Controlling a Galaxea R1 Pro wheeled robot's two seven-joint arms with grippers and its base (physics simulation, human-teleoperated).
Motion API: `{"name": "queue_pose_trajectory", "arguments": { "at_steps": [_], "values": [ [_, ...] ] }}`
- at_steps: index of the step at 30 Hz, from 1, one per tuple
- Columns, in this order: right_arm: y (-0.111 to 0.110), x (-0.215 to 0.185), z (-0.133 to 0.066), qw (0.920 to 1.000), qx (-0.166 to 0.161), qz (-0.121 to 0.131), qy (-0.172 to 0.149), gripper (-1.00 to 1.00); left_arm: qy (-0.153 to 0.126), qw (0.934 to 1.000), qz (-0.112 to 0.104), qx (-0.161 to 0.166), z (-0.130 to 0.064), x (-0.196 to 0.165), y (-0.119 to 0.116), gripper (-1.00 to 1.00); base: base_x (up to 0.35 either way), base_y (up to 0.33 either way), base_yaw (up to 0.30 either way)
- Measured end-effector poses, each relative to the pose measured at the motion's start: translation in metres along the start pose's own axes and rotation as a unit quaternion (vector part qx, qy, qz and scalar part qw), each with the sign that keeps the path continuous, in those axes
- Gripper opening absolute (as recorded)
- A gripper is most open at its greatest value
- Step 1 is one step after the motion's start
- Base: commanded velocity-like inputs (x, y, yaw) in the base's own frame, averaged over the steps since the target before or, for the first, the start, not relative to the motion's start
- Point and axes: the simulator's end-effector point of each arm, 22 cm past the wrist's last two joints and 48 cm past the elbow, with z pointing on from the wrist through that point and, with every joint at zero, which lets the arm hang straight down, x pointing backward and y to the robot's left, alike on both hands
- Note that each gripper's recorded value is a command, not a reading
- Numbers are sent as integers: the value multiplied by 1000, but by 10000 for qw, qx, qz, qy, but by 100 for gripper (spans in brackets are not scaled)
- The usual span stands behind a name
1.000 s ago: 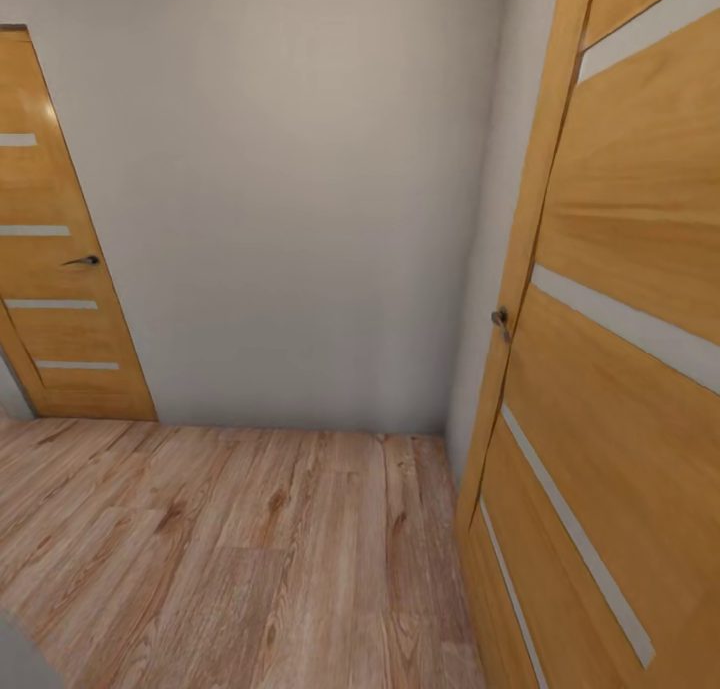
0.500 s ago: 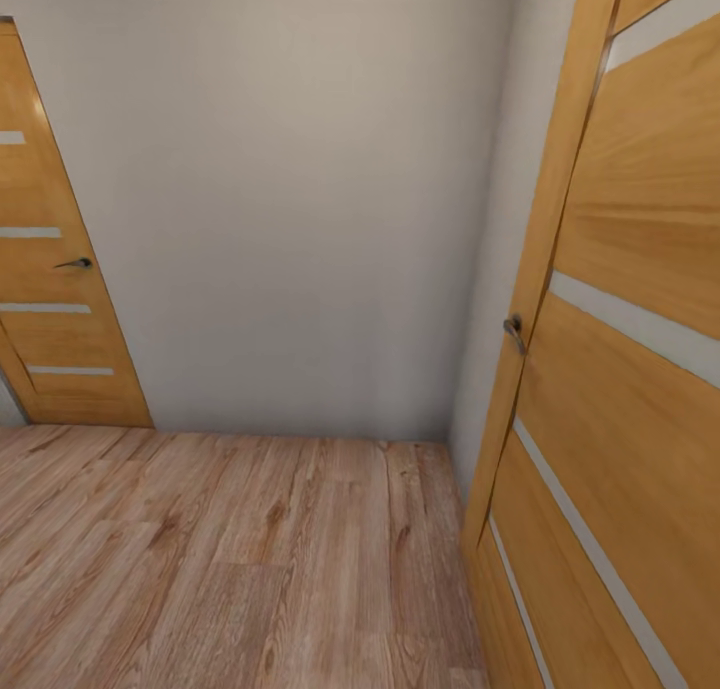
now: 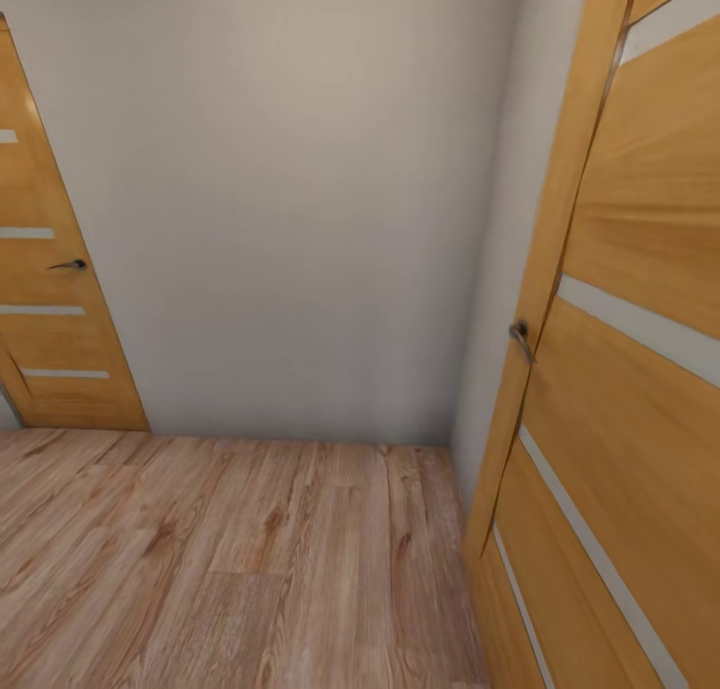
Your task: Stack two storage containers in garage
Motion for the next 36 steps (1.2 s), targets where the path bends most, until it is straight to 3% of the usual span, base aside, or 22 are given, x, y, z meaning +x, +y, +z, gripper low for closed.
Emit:
{"name": "queue_pose_trajectory", "arguments": {
  "at_steps": [36],
  "values": [
    [4, 0, 0, 10000, -26, 4, 9, 100, 9, 10000, 2, -1, 0, 1, 0, 100, 321, 0, 0]
  ]
}}
